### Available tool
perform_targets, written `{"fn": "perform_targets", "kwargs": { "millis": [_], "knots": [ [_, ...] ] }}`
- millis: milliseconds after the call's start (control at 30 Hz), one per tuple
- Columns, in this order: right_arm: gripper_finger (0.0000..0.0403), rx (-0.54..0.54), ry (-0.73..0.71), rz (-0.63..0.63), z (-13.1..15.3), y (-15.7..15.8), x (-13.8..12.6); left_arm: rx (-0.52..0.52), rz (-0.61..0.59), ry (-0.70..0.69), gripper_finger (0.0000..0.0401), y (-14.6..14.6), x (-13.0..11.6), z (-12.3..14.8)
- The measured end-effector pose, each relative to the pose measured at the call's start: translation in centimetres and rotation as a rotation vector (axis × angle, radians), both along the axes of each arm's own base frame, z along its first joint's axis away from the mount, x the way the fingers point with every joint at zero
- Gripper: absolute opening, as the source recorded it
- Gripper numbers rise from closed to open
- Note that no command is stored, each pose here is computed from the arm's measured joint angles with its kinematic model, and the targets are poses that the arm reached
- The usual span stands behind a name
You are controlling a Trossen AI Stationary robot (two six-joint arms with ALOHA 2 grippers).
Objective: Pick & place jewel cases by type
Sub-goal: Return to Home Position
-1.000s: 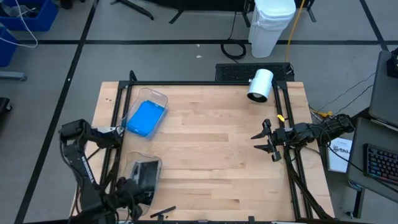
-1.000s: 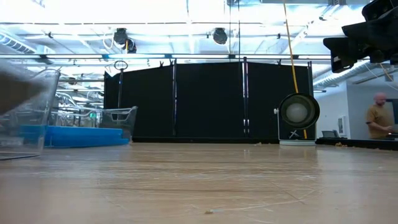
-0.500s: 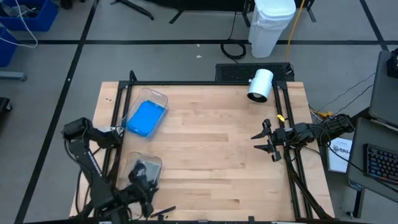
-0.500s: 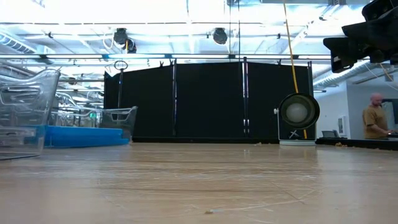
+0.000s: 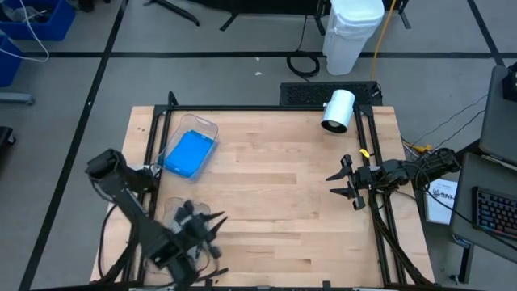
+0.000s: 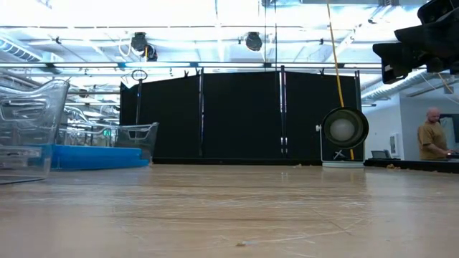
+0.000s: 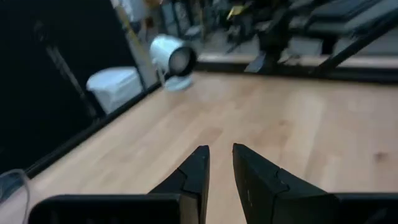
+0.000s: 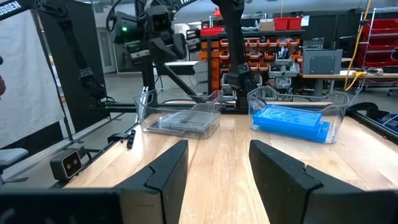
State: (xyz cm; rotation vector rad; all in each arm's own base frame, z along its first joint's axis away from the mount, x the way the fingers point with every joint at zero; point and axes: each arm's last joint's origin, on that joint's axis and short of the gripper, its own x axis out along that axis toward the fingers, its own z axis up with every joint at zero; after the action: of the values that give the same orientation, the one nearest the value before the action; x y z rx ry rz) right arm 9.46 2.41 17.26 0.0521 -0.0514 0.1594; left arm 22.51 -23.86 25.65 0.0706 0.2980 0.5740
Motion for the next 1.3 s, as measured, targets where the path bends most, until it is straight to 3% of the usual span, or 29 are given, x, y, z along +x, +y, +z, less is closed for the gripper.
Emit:
{"fn": "perform_targets", "kwargs": {
  "millis": [233, 333, 467, 567, 667, 767, 833, 1133, 1300],
  "knots": [
    [0.0164, 0.000, -0.001, 0.000, 0.0, 0.0, 0.0, -0.008, 0.093, 0.193, 0.0079, 4.8, 3.6, -2.2],
    [0.0164, 0.000, -0.001, 0.000, 0.0, 0.0, 0.0, -0.025, 0.136, 0.183, 0.0079, 7.5, 3.1, -2.8],
    [0.0164, 0.001, -0.002, 0.000, 0.1, 0.0, 0.0, -0.102, 0.155, 0.095, 0.0079, 11.1, 0.5, -3.7],
    [0.0164, 0.000, -0.001, 0.000, 0.0, 0.0, 0.0, -0.189, 0.067, 0.011, 0.0079, 13.2, -1.6, -4.1],
    [0.0164, 0.000, -0.002, 0.000, 0.0, 0.0, 0.0, -0.252, -0.131, -0.086, 0.0079, 15.1, -2.9, -4.3],
    [0.0164, 0.001, -0.002, 0.000, 0.0, 0.0, 0.0, -0.244, -0.371, -0.221, 0.0079, 17.0, -4.0, -4.3],
    [0.0164, 0.000, -0.001, 0.000, 0.0, 0.0, 0.0, -0.229, -0.458, -0.276, 0.0079, 18.3, -4.8, -4.6],
    [0.0164, 0.000, -0.001, 0.000, 0.0, 0.0, 0.0, -0.205, -0.567, -0.332, 0.0079, 21.6, -8.3, -6.9],
    [0.0164, 0.000, -0.001, 0.000, 0.0, 0.0, 0.0, -0.174, -0.534, -0.356, 0.0079, 22.5, -9.9, -8.4]
  ]
}}
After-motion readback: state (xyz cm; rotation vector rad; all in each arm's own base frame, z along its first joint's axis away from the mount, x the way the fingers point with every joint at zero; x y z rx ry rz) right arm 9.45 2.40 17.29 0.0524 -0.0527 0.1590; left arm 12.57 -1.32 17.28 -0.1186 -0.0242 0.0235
